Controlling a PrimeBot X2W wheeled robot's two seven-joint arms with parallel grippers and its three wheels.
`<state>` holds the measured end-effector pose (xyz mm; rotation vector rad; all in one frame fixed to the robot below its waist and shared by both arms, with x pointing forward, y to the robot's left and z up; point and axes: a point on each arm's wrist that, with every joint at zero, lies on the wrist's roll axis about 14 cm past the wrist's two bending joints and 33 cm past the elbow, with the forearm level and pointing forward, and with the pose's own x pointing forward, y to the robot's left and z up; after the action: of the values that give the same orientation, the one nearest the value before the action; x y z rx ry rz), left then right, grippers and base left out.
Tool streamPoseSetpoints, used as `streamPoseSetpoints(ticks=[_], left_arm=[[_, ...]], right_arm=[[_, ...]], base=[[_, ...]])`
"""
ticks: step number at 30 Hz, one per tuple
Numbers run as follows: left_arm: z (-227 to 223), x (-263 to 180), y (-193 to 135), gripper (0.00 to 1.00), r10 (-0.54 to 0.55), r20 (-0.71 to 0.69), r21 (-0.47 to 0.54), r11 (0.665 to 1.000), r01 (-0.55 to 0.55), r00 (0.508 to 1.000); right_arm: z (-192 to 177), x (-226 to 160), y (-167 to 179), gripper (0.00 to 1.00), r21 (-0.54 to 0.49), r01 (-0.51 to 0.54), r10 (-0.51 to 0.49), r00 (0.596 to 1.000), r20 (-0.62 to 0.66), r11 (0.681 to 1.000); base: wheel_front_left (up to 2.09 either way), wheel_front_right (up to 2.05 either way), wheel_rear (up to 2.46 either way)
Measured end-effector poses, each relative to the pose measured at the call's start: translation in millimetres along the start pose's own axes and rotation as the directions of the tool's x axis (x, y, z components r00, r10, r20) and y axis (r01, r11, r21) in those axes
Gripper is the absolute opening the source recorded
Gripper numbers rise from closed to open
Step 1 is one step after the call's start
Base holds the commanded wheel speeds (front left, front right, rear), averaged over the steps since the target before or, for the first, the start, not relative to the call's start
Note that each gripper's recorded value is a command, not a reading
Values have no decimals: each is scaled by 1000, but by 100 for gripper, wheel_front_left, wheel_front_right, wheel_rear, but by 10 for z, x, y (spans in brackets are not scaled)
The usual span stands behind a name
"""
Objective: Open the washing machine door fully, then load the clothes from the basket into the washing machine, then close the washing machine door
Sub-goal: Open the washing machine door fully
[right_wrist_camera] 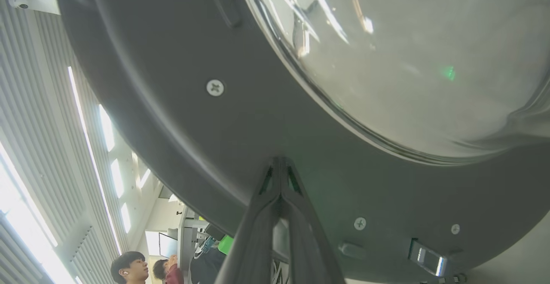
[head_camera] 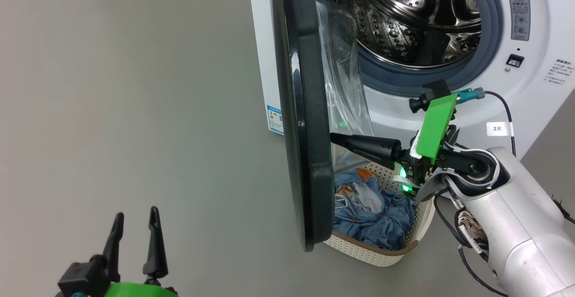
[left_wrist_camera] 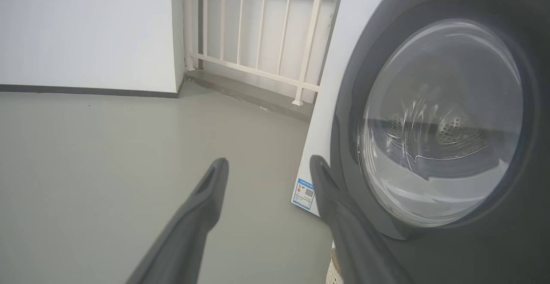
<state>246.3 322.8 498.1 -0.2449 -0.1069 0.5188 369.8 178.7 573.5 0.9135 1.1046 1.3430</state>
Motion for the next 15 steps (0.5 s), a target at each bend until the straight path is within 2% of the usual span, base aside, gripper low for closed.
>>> streamPoseSetpoints(ticks=[4,5,6,8,9,10,11,15], left_arm=[[-41,-10,-64,100,-28,-11,-8,1000,28,1000],[-52,-12,-81,100,-35,-15,-9,999,34,999],[-62,-14,-96,100,-41,-18,-9,999,41,999],[-90,-19,-146,100,-66,-30,-12,998,66,997],[-98,-17,-170,100,-76,-32,-13,997,76,997],[-102,-11,-192,100,-86,-33,-14,996,85,996],[-102,-2,-211,100,-93,-33,-14,996,93,995],[-121,56,-332,100,-134,-38,-15,991,133,990]], right_arm=[[38,-42,96,0,-28,-10,11,1000,25,1000],[34,-56,116,7,-33,-13,14,999,31,999],[19,-73,121,28,-35,-12,14,999,35,999],[1,-128,104,44,-31,-7,9,998,57,999],[-3,-163,94,44,-30,-4,6,998,69,1000],[-6,-195,92,55,-33,-1,4,997,80,999],[-1,-223,98,100,-39,2,2,996,94,999],[47,-355,182,100,-72,-1,12,990,143,997]], base=[[0,0,0],[0,0,0],[0,0,0],[0,0,0],[0,0,0],[0,0,0],[0,0,0],[0,0,0]])
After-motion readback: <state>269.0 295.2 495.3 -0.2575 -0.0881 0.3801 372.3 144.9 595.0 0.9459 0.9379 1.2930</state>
